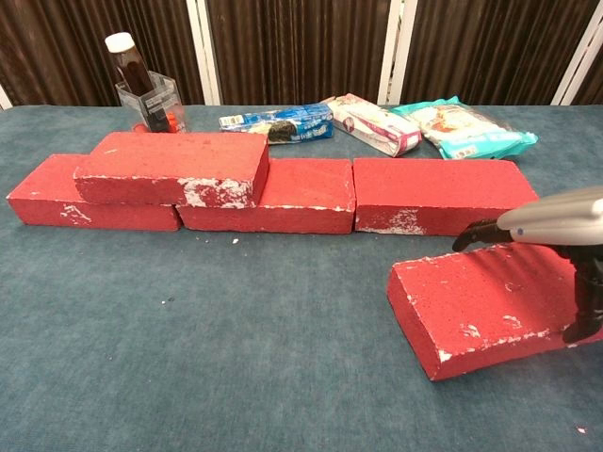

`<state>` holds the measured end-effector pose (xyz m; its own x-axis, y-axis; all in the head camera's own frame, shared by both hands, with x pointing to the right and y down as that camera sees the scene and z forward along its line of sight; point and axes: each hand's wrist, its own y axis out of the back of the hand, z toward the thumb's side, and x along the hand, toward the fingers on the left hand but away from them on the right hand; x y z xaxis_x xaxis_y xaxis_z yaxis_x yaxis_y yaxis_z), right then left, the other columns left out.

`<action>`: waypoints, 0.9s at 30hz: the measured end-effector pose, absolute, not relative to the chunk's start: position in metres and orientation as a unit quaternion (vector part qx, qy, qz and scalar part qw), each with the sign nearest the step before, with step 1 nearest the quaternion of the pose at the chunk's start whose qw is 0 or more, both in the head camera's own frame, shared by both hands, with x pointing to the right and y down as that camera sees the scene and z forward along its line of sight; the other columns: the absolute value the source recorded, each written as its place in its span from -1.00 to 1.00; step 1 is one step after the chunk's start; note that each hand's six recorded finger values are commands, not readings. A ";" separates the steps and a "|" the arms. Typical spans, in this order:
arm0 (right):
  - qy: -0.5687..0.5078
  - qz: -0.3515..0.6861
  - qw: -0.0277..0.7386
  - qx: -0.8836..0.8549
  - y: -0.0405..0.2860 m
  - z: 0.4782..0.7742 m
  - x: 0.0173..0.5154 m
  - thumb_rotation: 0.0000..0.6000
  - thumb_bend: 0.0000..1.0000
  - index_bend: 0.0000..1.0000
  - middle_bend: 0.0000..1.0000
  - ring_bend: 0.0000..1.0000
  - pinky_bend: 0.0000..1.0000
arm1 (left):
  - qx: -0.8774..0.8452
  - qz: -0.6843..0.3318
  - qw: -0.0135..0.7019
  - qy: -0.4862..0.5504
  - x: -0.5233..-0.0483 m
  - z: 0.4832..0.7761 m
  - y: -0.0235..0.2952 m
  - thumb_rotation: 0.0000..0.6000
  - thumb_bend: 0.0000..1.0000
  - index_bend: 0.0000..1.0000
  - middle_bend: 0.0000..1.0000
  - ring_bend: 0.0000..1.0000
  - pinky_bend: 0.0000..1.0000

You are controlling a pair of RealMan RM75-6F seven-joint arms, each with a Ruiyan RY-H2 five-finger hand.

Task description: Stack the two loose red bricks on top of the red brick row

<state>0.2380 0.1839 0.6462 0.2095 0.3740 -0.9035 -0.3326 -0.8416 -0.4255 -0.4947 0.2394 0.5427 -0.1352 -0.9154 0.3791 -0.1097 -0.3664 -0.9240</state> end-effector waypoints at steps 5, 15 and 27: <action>-0.010 0.629 0.281 -0.724 0.186 0.652 0.237 1.00 -1.00 -1.00 -1.00 -1.00 -1.00 | -0.563 -0.604 0.332 0.456 -0.496 0.542 0.239 1.00 -0.61 -1.00 -1.00 -1.00 -1.00; -0.009 0.628 0.291 -0.722 0.188 0.656 0.234 1.00 -1.00 -1.00 -0.89 -1.00 -1.00 | -0.558 -0.607 0.329 0.461 -0.498 0.542 0.239 1.00 -0.61 -1.00 -1.00 -1.00 -1.00; -0.018 0.621 0.299 -0.724 0.188 0.657 0.230 1.00 -0.74 -0.85 -0.69 -0.83 -1.00 | -0.551 -0.616 0.321 0.462 -0.500 0.543 0.239 1.00 -0.61 -1.00 -1.00 -1.00 -1.00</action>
